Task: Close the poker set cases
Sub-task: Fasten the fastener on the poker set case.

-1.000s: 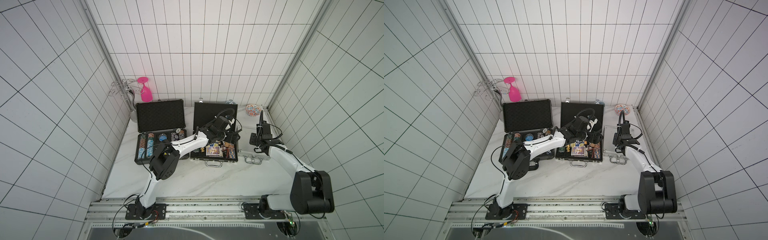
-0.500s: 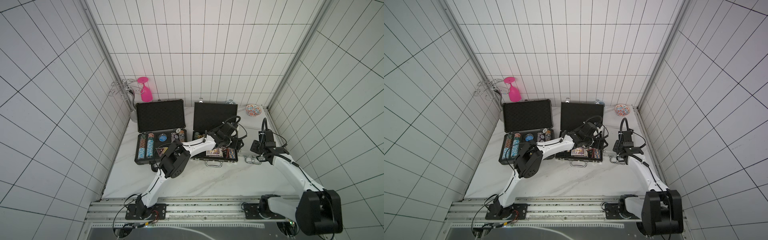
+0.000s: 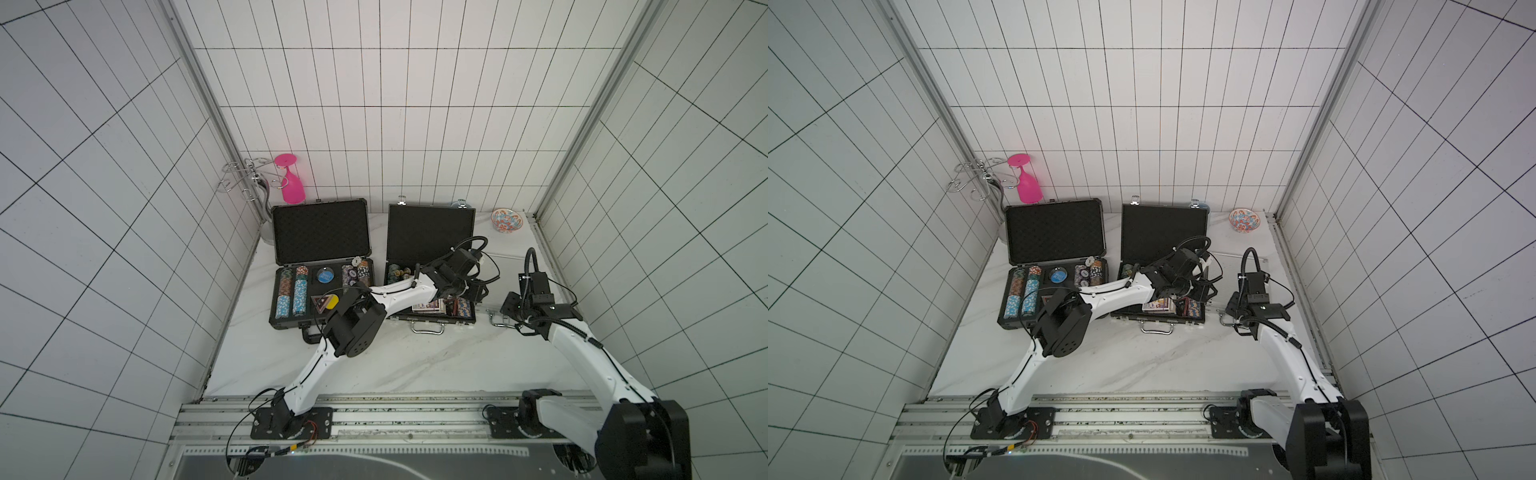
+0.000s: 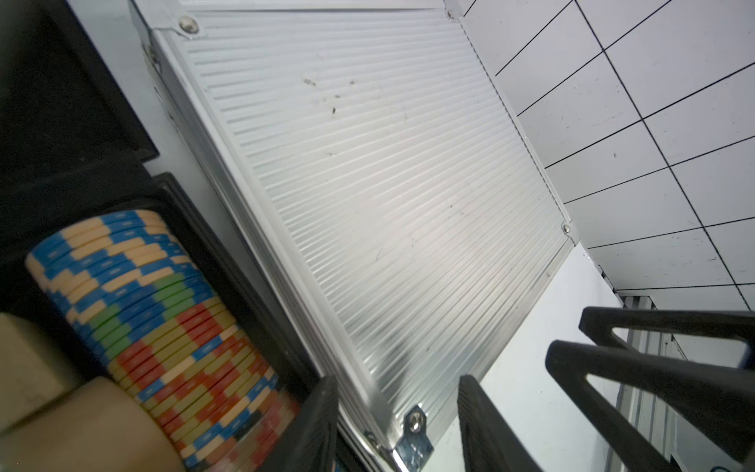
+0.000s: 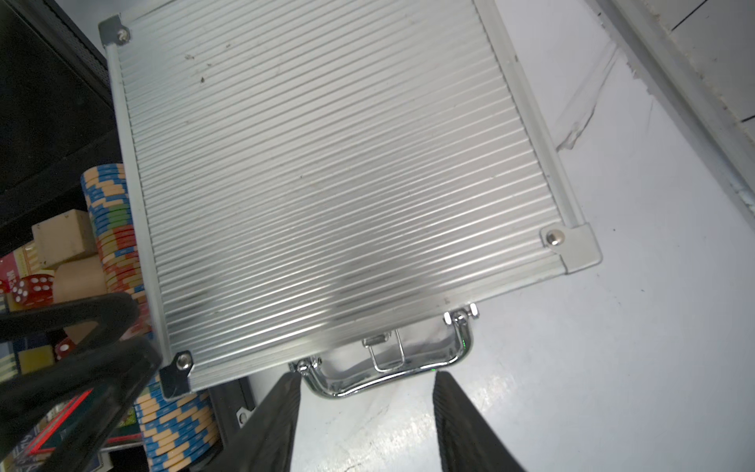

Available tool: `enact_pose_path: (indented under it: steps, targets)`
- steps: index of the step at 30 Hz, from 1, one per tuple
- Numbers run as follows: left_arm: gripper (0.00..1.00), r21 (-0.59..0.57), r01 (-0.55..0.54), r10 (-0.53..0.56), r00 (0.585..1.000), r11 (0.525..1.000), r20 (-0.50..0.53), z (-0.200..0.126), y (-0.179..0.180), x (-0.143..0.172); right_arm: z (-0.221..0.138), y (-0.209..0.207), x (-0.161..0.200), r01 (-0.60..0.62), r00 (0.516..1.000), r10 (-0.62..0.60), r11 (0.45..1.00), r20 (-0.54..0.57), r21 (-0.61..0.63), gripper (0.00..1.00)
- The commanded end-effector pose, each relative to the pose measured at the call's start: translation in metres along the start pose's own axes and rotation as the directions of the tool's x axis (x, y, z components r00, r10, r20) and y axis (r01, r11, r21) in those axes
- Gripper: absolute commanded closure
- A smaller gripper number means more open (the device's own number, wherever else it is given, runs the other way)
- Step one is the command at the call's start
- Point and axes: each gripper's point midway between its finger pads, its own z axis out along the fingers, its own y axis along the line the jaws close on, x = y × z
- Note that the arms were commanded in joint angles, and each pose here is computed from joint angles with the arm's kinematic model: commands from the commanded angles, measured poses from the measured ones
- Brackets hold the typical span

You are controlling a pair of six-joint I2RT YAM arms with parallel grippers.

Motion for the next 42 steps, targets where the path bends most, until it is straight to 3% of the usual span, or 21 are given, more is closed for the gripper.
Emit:
enact_pose_path:
  steps: [1, 6, 11, 19, 42]
  targets:
    - [0.52, -0.045, -0.013, 0.012, 1.000, 0.999, -0.022, 0.013, 0.011, 0.009, 0.005, -0.010, 0.029, -0.040, 0.996, 0.041, 0.999, -0.080, 0.020, 0.45]
    - [0.48, -0.071, -0.045, 0.043, 0.999, 0.996, -0.032, 0.019, 0.014, 0.012, 0.004, -0.016, 0.035, -0.077, 0.994, 0.079, 0.997, -0.071, 0.031, 0.45]
    - [0.56, -0.158, -0.080, 0.066, 0.994, 0.984, -0.091, 0.025, 0.026, 0.023, 0.010, -0.019, 0.035, -0.119, 0.992, 0.121, 0.992, -0.046, 0.031, 0.44]
    - [0.58, -0.251, -0.123, 0.074, 0.978, 0.960, -0.196, 0.030, 0.048, 0.052, 0.024, -0.017, 0.028, -0.189, 0.982, 0.189, 0.981, -0.024, -0.038, 0.44]
    - [0.58, -0.237, -0.118, 0.069, 0.977, 0.964, -0.204, 0.030, 0.047, 0.055, 0.043, -0.013, 0.046, -0.200, 0.980, 0.199, 0.956, -0.026, -0.216, 0.42]
